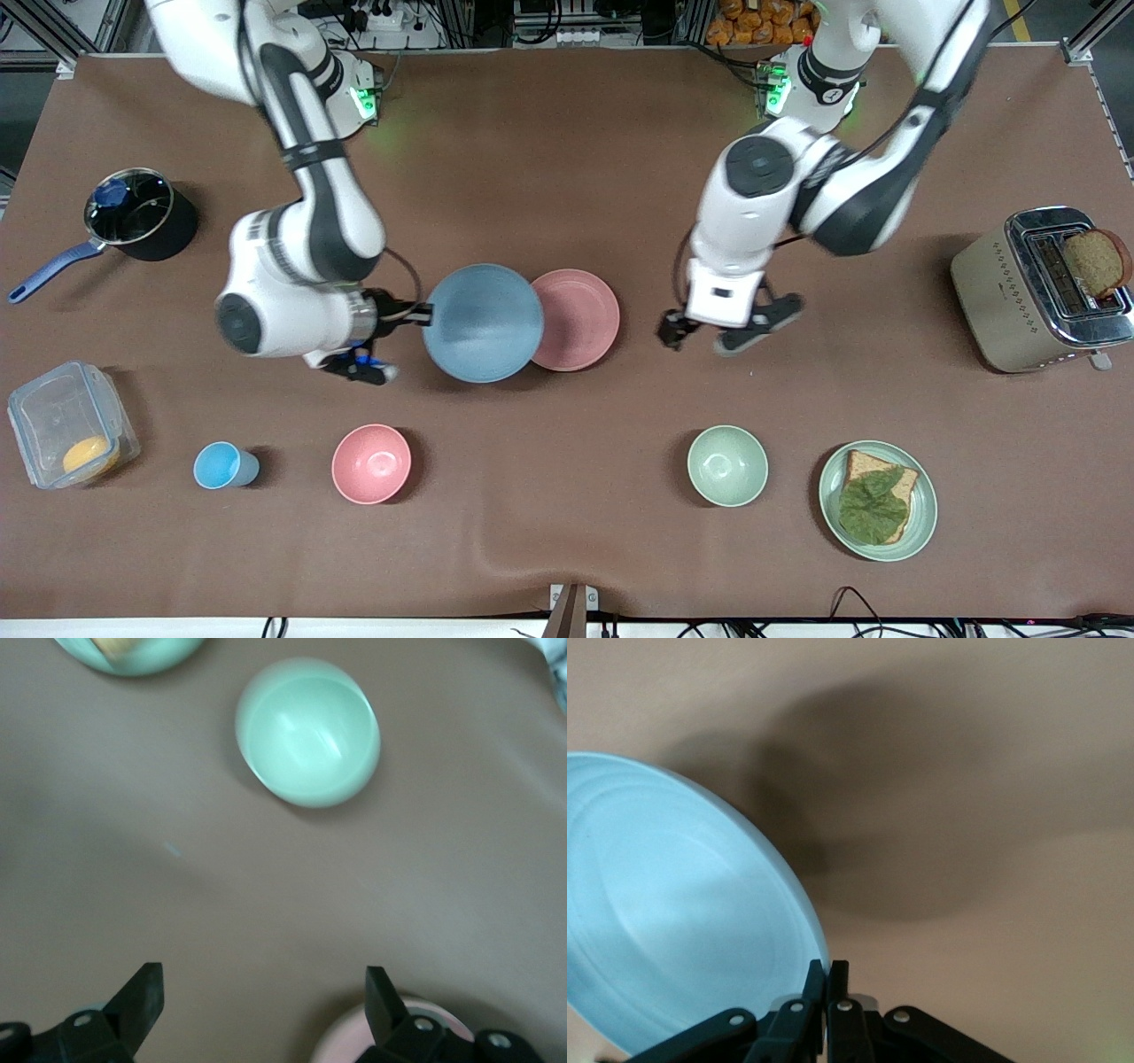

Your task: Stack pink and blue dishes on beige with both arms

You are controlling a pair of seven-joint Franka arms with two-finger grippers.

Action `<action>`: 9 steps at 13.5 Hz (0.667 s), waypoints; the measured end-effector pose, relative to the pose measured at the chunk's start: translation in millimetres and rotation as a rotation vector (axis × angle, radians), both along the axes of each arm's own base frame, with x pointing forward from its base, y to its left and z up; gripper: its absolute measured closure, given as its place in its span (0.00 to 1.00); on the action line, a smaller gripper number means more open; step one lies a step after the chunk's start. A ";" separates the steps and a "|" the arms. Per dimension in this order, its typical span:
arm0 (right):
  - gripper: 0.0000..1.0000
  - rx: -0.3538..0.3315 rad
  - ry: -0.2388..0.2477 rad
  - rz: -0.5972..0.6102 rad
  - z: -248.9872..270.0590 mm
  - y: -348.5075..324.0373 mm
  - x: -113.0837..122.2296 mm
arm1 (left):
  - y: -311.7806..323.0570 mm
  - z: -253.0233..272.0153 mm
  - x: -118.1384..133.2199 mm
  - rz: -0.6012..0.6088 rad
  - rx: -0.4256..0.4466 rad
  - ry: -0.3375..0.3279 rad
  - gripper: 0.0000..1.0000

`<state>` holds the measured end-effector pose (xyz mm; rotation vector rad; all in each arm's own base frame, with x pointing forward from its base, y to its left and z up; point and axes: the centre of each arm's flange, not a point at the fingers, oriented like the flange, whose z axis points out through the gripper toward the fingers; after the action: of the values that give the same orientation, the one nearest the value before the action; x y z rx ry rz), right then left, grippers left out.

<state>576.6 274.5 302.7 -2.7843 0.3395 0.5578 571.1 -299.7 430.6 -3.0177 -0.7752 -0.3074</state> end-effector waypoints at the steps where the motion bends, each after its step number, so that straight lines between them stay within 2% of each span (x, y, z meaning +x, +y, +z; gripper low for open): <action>1: 0.97 -0.017 -0.014 -0.003 -3.8 24.0 -8.7 | 20.0 15.6 3.2 -0.014 0.031 -0.006 0.00; 4: 0.97 -0.071 -0.044 -0.055 -21.7 73.6 -27.4 | 59.5 53.5 2.2 -0.046 0.104 -0.005 0.00; 7: 0.97 -0.104 -0.030 -0.073 -41.6 78.7 -32.6 | 113.6 93.2 6.3 -0.127 0.081 0.022 0.00; 9: 0.97 -0.113 -0.026 -0.081 -47.1 73.5 -31.8 | 162.8 110.8 5.3 -0.180 0.075 0.080 0.00</action>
<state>544.8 348.0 255.6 -2.8678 0.4904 0.4969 576.4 -137.0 541.4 -3.0119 -0.4767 -0.2113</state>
